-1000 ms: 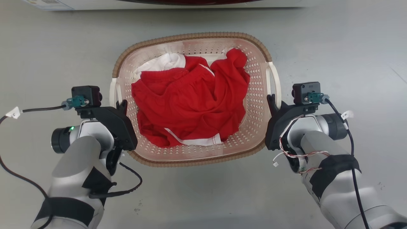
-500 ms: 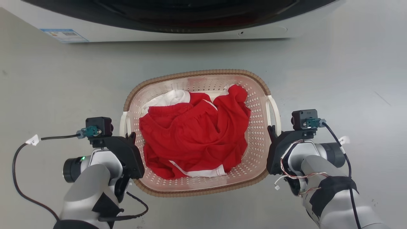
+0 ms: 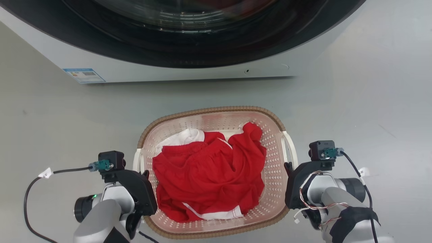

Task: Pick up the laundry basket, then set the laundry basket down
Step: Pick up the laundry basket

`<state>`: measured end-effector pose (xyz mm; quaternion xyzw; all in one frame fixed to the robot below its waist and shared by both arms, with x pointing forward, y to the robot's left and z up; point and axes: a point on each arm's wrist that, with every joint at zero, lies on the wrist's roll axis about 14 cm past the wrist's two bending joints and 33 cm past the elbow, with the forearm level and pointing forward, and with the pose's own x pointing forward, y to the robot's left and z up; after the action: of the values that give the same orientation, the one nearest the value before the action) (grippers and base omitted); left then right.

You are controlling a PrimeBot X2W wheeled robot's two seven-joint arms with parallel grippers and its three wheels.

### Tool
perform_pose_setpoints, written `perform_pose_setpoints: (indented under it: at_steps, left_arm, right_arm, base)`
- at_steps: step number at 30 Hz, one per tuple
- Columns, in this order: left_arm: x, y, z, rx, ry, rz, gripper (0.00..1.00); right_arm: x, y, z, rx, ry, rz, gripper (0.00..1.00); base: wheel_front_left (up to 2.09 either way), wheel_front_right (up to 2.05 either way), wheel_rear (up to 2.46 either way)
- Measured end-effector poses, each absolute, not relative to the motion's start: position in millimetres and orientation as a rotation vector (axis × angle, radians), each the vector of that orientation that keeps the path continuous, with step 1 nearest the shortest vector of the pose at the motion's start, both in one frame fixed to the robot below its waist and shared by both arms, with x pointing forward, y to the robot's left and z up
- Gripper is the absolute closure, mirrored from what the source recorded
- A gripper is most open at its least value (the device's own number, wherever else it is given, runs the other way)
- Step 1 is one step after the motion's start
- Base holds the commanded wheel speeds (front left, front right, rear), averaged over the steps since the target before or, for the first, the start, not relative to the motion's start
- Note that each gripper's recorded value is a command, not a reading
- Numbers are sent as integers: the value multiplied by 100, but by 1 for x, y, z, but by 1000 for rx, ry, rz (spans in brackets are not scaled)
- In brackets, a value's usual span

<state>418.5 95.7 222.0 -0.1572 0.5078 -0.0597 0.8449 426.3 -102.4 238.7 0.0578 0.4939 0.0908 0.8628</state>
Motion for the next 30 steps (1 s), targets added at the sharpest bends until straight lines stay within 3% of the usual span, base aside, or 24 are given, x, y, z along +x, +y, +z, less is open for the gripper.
perform_pose_setpoints:
  at_steps: [30]
  left_arm:
    - [354,91,279,-344,1129,-159,100]
  right_arm:
    - [356,-109,293,126,1111,209,100]
  base:
    - [0,0,0]
